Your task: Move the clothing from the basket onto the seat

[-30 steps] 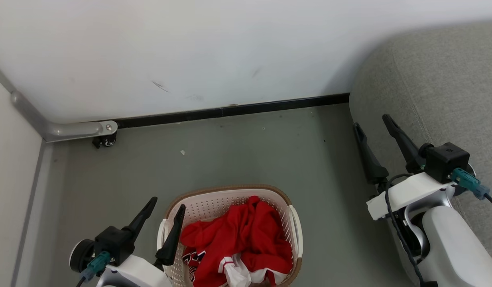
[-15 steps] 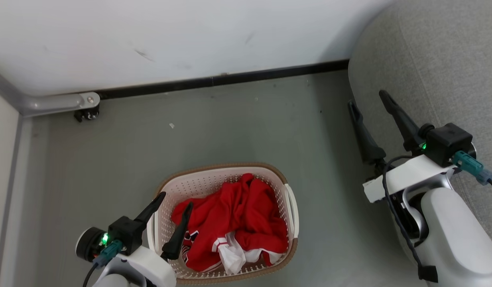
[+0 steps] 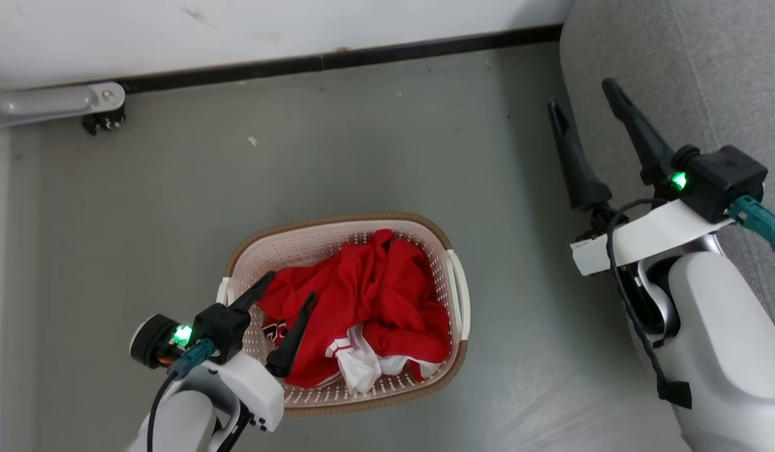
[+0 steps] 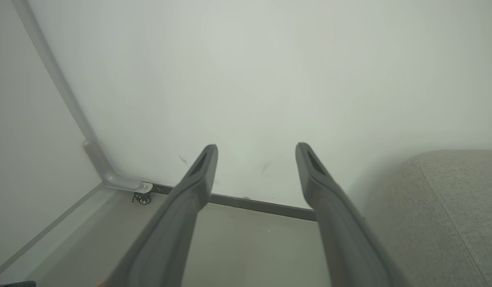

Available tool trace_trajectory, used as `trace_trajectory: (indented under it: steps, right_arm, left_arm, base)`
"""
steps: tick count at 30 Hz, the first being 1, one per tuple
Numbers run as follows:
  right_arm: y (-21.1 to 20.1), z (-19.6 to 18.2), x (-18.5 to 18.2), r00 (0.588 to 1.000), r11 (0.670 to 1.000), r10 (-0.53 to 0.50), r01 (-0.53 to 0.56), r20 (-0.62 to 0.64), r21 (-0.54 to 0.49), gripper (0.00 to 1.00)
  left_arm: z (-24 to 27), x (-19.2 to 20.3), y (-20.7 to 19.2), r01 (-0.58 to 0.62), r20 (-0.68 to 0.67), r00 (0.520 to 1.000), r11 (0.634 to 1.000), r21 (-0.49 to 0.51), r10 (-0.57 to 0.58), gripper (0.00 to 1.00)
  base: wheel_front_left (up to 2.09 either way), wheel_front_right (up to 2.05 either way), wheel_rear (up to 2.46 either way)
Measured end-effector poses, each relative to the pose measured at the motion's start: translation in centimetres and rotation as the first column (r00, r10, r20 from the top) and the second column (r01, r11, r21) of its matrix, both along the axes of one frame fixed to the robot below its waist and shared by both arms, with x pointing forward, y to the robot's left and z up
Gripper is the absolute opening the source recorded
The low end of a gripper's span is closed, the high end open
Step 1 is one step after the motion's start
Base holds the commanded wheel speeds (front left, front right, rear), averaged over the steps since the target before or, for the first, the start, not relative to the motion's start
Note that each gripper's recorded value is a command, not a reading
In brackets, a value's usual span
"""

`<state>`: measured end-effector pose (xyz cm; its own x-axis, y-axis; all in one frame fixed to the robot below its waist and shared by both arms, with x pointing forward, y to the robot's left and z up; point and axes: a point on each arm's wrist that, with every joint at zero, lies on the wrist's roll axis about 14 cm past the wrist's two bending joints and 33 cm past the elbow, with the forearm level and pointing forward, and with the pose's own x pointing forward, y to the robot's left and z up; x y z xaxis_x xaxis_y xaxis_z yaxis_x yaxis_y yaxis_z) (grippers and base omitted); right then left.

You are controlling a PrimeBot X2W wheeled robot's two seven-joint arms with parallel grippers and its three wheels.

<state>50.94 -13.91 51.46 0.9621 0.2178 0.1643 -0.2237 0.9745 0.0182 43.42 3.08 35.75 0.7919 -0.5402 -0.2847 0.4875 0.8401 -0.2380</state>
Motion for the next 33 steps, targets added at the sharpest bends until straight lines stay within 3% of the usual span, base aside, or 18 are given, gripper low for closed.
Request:
trace_trajectory:
  steps: [21, 33]
  right_arm:
    - [0.4, -4.3, 4.5, 1.000, 1.000, 0.011, -0.011, -0.027, 0.002, 1.00]
    - [-0.1, -7.3, 6.0, 0.998, 1.000, -0.003, 0.003, -0.059, 0.002, 1.00]
  left_arm:
    - [-8.1, 0.1, -3.4, 0.204, -0.165, 0.968, 0.977, 0.068, -0.191, 1.00]
    - [-12.7, -1.2, -4.9, 0.323, -0.268, 0.919, 0.942, 0.094, -0.288, 1.00]
  base:
    - [0.00, 0.00, 0.00]
    - [0.00, 0.00, 0.00]
